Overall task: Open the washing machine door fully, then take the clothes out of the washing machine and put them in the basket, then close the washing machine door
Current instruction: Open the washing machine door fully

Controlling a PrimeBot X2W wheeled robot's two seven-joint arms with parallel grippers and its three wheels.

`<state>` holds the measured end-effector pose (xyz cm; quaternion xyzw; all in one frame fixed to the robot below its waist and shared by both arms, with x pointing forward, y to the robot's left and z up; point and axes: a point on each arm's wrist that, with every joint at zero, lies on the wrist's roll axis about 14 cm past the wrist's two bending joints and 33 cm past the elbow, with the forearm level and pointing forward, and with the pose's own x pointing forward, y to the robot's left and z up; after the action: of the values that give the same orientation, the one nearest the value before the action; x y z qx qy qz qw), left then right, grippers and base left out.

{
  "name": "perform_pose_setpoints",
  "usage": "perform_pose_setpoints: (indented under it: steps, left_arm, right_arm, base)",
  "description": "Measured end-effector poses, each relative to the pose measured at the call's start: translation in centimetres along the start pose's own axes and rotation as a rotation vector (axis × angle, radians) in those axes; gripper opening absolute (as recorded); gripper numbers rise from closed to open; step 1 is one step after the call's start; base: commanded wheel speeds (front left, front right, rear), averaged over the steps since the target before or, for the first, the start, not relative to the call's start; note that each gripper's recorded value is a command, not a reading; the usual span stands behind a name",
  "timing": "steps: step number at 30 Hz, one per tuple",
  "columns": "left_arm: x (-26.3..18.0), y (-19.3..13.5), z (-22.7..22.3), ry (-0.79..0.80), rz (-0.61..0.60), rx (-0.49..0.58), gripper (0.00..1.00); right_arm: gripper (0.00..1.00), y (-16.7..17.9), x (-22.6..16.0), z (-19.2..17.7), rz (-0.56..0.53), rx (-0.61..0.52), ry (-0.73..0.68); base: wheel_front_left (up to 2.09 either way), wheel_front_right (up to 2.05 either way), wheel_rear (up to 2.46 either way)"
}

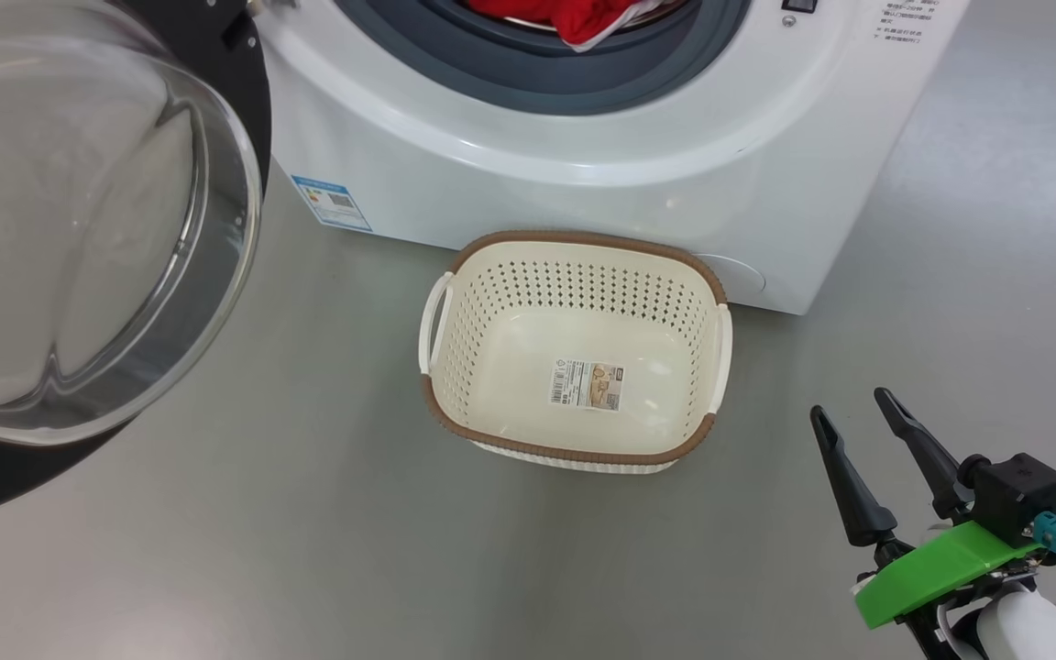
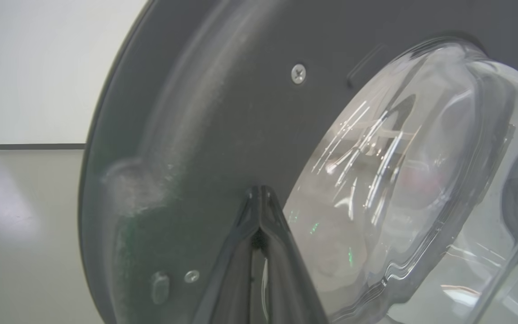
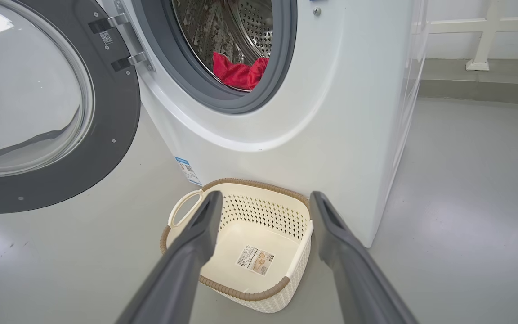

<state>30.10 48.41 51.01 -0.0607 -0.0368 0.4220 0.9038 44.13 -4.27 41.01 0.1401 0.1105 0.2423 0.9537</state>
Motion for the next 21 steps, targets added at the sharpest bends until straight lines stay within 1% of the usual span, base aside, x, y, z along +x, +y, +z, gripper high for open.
perform_pose_setpoints:
  steps: [11,16,21]
  left_arm:
    - [-0.3,0.2,-0.2,0.009,0.007,-0.019,0.00]
    - [-0.6,-0.9,0.4,-0.009,-0.037,-0.029,0.00]
    - [-2.3,-1.5,-0.6,0.012,-0.079,-0.031,0.00]
  right_arm:
    - [1.00,0.2,-0.2,0.7,0.002,-0.009,-0.016]
    - [1.00,0.7,-0.3,1.3,0.011,-0.017,-0.029]
    - [1.00,1.1,-0.6,2.1,0.017,-0.029,-0.048]
  base:
    - [0.00,0.00,0.00]
    - [0.00,0.00,0.00]
    - [0.00,0.00,0.00]
